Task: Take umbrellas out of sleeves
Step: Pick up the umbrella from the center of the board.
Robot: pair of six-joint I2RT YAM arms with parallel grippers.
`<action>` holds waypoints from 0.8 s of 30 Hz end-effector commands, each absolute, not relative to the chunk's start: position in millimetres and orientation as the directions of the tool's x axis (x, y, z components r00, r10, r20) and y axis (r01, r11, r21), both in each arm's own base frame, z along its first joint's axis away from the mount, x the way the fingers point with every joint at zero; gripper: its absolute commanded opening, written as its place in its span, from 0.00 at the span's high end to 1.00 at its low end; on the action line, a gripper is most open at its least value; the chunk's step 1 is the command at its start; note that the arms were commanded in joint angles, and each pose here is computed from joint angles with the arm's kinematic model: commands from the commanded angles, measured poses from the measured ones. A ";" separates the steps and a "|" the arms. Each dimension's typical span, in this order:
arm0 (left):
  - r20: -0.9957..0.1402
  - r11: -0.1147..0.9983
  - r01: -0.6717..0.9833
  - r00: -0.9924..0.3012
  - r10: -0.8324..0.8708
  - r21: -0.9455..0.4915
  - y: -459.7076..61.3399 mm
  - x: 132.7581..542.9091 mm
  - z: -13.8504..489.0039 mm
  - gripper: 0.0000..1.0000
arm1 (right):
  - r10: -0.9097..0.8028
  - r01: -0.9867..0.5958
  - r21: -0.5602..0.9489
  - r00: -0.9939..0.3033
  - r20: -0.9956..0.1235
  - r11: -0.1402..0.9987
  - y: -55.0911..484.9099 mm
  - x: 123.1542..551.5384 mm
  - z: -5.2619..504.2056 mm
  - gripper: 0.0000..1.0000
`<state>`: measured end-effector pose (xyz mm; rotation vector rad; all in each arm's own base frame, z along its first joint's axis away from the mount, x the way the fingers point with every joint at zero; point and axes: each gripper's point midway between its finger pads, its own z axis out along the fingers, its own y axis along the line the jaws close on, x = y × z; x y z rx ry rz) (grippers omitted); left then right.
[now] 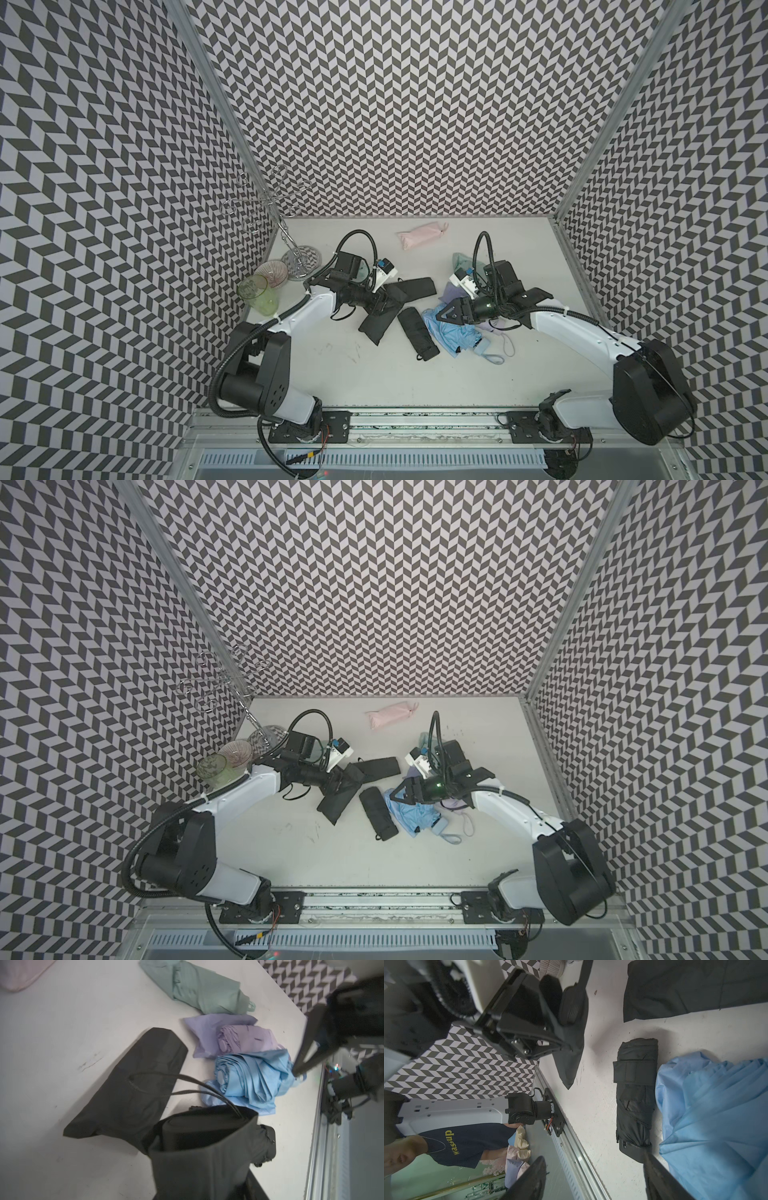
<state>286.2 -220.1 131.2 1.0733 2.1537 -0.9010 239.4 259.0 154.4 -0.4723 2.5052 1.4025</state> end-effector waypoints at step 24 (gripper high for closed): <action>-0.760 0.009 0.984 -0.143 0.634 -0.178 -245.5 177.7 74.1 1.00 | -0.306 -0.556 0.809 -0.816 -0.490 0.190 317.9 230.4 149.6 0.54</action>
